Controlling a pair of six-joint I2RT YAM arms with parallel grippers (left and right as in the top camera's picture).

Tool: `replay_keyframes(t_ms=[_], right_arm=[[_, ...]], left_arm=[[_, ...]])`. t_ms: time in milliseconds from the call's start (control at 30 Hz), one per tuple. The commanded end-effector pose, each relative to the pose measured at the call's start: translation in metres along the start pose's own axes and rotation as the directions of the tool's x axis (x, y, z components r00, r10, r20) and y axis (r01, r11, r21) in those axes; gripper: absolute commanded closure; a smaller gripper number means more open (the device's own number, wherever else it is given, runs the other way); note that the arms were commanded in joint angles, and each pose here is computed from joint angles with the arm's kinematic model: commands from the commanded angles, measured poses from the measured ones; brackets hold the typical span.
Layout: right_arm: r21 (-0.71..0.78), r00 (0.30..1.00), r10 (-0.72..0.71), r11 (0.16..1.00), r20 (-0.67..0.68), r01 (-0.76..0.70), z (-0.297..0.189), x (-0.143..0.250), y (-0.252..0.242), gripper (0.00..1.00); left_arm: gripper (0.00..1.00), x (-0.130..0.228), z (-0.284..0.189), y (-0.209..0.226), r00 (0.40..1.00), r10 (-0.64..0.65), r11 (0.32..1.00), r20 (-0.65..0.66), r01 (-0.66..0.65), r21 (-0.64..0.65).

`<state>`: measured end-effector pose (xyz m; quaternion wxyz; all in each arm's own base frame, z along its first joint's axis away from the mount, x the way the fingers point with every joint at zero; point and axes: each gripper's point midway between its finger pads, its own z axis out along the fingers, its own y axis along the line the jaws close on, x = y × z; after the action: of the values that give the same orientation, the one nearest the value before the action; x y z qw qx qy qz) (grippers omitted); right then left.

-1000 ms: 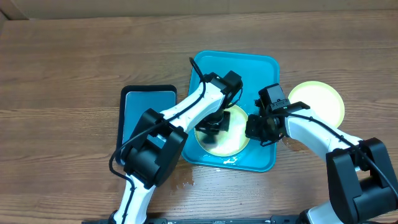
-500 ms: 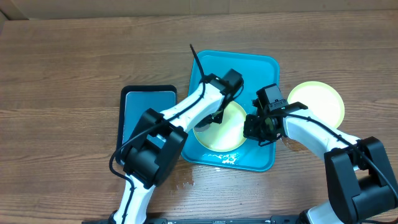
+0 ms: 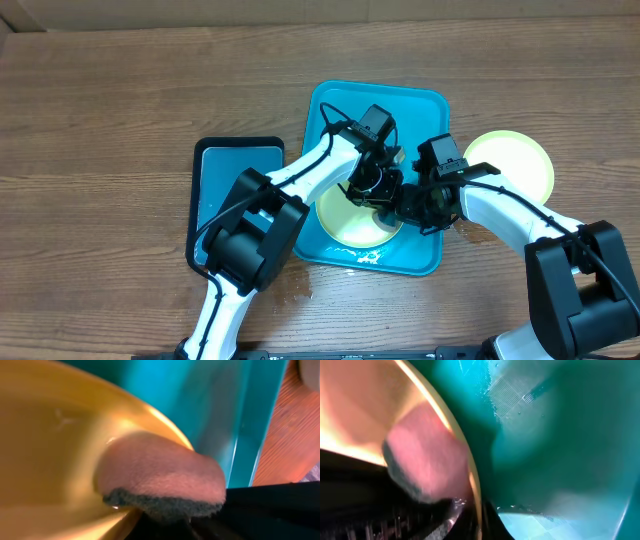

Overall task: Clean dirty plates on tray and stack at the side
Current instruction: 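Hold the plate with the right gripper and scrub it with the left sponge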

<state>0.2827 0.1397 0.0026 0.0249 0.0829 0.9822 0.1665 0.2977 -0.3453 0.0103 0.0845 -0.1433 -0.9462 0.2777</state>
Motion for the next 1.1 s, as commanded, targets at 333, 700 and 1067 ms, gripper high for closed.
replay_keyframes(t_ms=[333,700,1067], right_arm=[[0.063,1.000,-0.026,0.998,-0.015,0.026,0.008,0.006,-0.013,0.96],[0.063,1.000,-0.026,0.998,-0.014,0.026,0.008,0.006,-0.013,0.96],[0.064,1.000,-0.025,0.998,-0.015,0.026,0.008,0.006,-0.013,0.96]], left_arm=[[0.96,0.028,-0.076,0.134,0.956,-0.227,0.673,0.188,0.293,-0.679],[0.96,0.023,-0.125,0.158,0.928,-0.154,0.473,0.339,0.371,-0.799],[0.96,0.038,-0.216,0.100,0.827,-0.129,0.596,0.548,0.506,-0.623]])
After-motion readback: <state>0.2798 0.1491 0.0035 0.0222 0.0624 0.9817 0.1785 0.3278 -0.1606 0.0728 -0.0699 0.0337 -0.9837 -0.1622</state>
